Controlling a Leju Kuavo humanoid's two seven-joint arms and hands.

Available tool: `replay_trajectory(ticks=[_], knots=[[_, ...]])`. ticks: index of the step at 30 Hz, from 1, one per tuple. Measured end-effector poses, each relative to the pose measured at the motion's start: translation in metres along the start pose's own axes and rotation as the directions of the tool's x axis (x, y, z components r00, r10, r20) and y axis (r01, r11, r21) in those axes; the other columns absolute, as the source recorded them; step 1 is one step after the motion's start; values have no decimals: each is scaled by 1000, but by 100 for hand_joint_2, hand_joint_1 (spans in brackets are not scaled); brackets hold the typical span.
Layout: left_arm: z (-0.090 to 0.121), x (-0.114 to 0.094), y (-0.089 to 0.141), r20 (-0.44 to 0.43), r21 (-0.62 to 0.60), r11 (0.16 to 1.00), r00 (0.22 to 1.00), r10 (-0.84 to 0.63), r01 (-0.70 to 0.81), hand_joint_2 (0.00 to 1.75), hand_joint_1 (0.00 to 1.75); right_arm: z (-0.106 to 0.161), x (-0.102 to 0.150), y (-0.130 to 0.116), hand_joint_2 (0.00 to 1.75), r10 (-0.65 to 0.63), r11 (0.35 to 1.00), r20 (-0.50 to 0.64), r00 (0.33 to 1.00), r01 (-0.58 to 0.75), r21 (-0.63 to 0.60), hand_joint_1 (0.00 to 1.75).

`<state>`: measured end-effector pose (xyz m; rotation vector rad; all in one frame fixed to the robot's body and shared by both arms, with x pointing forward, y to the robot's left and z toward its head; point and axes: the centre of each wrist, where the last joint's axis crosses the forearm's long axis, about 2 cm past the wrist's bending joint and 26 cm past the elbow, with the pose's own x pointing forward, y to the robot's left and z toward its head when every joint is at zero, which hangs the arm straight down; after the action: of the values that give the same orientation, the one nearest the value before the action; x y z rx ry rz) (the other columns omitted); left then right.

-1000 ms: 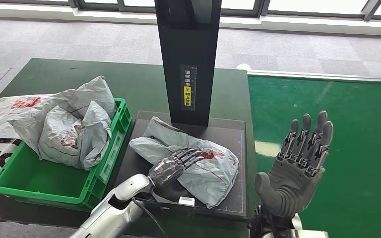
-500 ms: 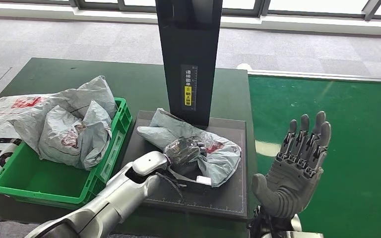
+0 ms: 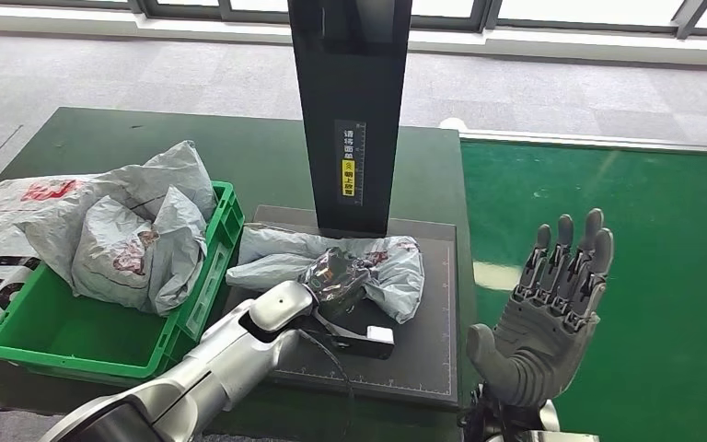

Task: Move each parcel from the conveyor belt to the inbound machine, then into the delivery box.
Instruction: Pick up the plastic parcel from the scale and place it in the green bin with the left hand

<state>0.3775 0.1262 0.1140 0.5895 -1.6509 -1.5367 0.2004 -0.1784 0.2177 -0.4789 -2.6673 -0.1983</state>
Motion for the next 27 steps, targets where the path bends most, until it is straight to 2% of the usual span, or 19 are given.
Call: replay_trajectory(ticks=[7,10,14,18,22,27], knots=[[1,-1,8,-54,180,981,997,-63,72,175,175,-2,0,0,175,2,1000,10,1000,-2,1,0],[6,-4,18,-95,338,933,991,-97,124,175,175,-3,0,0,175,3,1000,16,1000,-3,-1,0],[25,-12,48,-143,582,784,976,-162,215,175,175,-4,3,-1,175,8,1000,26,1000,-8,-2,0],[62,-14,87,-157,765,597,969,-192,242,175,175,-2,7,-4,175,18,1000,29,999,-18,-2,0],[96,-20,114,-189,853,455,964,-189,256,175,175,-2,9,-5,175,20,1000,30,999,-20,-6,0],[123,-35,135,-171,916,317,953,-250,247,175,175,-2,10,-5,175,18,1000,29,999,-18,-9,0]])
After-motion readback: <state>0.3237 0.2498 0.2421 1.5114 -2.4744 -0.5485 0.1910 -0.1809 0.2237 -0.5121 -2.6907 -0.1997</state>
